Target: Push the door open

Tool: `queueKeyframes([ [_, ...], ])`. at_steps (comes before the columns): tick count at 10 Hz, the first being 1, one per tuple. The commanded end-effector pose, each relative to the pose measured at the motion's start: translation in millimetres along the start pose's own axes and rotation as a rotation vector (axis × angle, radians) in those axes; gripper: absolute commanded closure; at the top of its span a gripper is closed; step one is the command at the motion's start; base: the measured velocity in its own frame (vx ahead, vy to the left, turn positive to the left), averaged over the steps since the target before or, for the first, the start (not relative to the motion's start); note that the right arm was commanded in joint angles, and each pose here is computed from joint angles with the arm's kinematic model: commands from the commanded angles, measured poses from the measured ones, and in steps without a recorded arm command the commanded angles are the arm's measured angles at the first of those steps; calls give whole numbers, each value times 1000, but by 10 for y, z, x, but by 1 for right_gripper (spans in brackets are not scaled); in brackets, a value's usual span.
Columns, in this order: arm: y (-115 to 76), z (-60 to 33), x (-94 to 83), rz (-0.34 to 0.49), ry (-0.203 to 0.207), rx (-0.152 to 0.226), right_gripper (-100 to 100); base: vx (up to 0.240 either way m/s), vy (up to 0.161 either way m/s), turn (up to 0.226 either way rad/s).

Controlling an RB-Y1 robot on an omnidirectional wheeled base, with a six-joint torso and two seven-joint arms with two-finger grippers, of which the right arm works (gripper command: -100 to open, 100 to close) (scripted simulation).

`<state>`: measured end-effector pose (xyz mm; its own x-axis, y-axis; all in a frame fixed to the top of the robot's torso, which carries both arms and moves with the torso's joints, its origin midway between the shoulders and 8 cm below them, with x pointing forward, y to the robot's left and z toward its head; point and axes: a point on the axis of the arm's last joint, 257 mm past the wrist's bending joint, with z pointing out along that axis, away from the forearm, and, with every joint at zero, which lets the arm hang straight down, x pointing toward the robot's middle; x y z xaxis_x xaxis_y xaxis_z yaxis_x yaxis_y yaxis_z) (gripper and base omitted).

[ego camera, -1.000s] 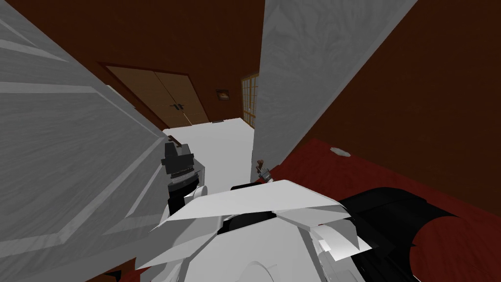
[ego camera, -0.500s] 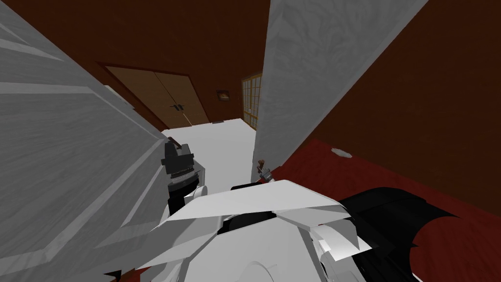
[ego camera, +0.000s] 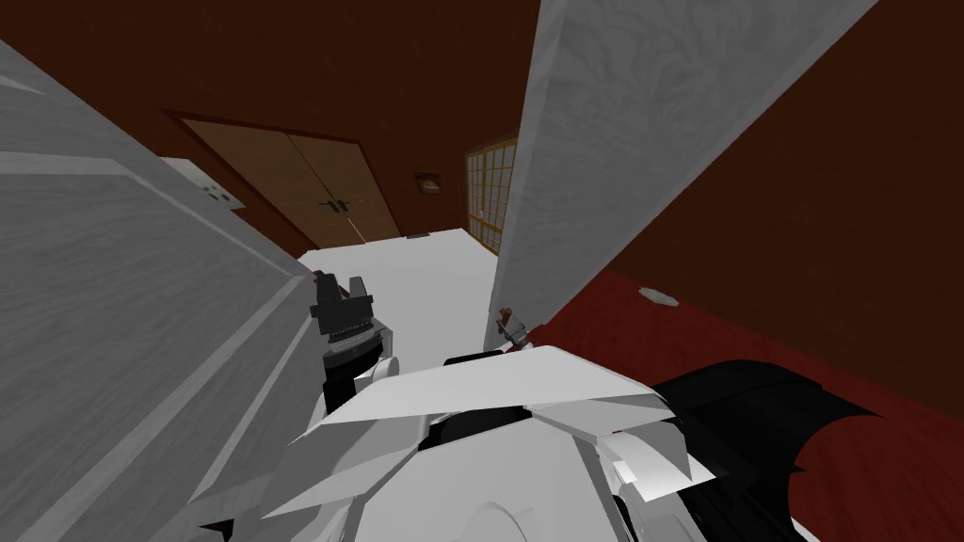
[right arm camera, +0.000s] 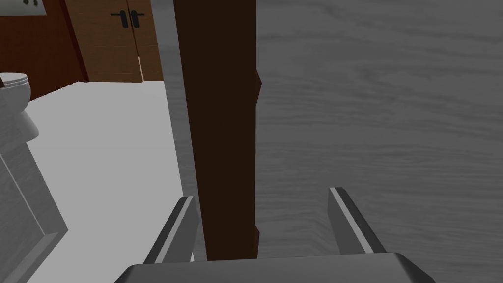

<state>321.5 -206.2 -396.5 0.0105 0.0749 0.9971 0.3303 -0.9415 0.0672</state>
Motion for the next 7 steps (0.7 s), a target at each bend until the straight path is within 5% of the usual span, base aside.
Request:
queueKeyframes([
  [1, 182, -75, -19, -16, -14, -36, 100, 176, 98, -36],
  [7, 569, -203, -12, -25, -12, -141, 100, 184, 121, -45],
])
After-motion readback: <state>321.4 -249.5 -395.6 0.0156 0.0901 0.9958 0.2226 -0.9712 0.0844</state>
